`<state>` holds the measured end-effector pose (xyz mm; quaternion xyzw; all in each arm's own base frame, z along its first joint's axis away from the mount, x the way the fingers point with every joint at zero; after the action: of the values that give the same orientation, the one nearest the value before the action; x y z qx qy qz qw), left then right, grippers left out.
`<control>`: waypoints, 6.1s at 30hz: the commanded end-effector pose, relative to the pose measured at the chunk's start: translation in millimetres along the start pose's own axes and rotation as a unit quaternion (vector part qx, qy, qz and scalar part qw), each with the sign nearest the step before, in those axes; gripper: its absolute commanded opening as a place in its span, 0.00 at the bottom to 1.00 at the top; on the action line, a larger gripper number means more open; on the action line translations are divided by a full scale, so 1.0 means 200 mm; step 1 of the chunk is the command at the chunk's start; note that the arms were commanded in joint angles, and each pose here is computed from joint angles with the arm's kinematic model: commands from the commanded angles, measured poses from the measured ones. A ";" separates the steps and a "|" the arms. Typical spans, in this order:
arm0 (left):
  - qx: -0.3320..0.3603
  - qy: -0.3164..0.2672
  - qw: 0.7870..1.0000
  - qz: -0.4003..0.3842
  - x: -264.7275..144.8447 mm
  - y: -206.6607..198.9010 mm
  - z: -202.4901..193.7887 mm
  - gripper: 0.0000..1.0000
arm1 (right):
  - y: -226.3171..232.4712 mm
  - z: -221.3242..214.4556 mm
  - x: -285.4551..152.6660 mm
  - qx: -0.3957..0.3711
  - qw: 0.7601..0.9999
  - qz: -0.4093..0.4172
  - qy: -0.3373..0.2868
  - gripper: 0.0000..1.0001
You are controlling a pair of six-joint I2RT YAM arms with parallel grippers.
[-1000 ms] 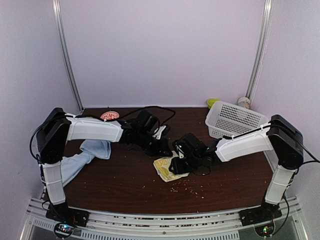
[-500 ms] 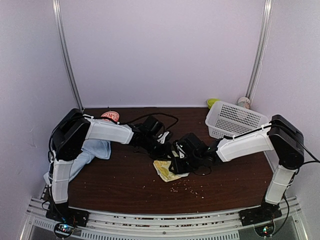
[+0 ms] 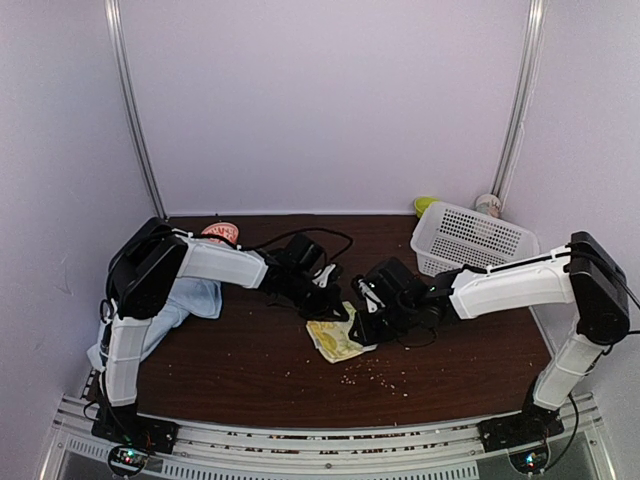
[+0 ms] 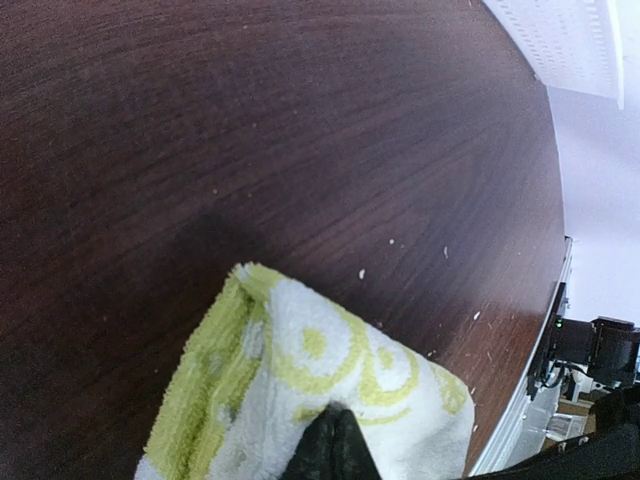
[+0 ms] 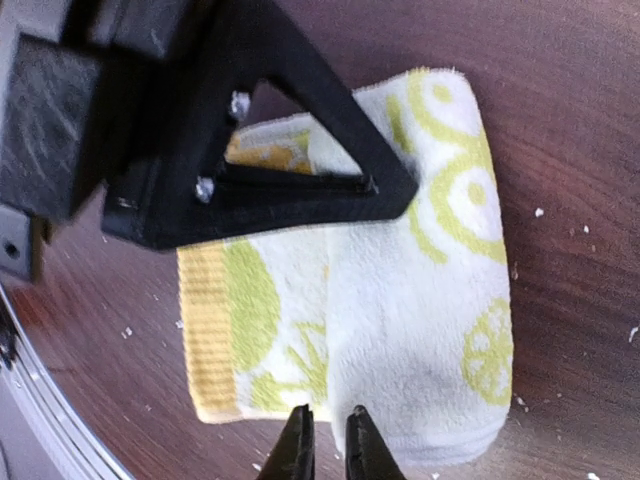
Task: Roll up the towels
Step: Roll the towel from the center of the board.
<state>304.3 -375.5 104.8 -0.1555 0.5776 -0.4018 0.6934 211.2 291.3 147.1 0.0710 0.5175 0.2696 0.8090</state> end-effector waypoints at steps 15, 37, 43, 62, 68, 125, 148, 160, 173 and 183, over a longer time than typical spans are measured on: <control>-0.012 0.010 0.999 0.035 0.04 0.14 -0.06 0.00 | -0.09 -0.07 -0.03 -0.017 0.997 -0.059 0.042 0.30; -0.008 0.001 1.000 0.029 0.03 0.16 -0.11 0.00 | -0.41 0.12 0.10 0.146 0.978 0.139 0.043 0.63; -0.008 0.002 1.000 0.030 0.03 0.17 -0.11 0.00 | -0.45 0.03 0.18 0.170 0.971 0.143 0.091 0.55; 0.009 -0.027 0.999 0.021 -0.15 0.03 -0.13 0.04 | -0.40 0.10 -0.02 0.037 0.994 -0.074 0.071 0.00; 0.008 -0.034 0.999 0.024 -0.16 0.03 -0.15 0.04 | -0.30 0.11 -0.05 -0.025 0.987 -0.153 0.052 0.00; 0.022 -0.034 0.999 -0.025 -0.15 -0.11 -0.13 0.00 | 0.06 0.06 0.09 -0.107 0.968 -0.229 -0.006 0.00; 0.003 -0.003 1.000 0.008 0.04 0.00 -0.09 0.00 | 0.11 0.08 0.06 -0.105 0.980 -0.171 -0.008 0.00; -0.009 0.006 1.000 0.022 0.08 0.08 -0.15 0.00 | 0.01 0.12 -0.05 -0.031 0.998 -0.058 0.001 0.33; -0.011 0.009 1.000 0.023 0.09 0.09 -0.15 0.00 | -0.25 0.14 -0.02 0.074 0.997 -0.024 -0.007 0.36; -0.008 0.007 1.000 0.022 0.04 0.06 -0.15 0.00 | -0.19 0.18 0.06 0.066 0.998 0.008 0.012 0.40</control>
<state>287.0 -375.6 96.4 -0.1609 0.5689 -0.4051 0.6974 253.8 258.1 131.6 0.1140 0.5525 0.2174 0.7965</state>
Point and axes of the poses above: each gripper's point midway between its finger pads, its own x axis out along the fingers, its own y axis along the line the jaws close on, z = x × y, the point moved 10 cm from there along -x, back along the fingers, and after that the axes turned 1 degree about x, right-handed, at the moved point
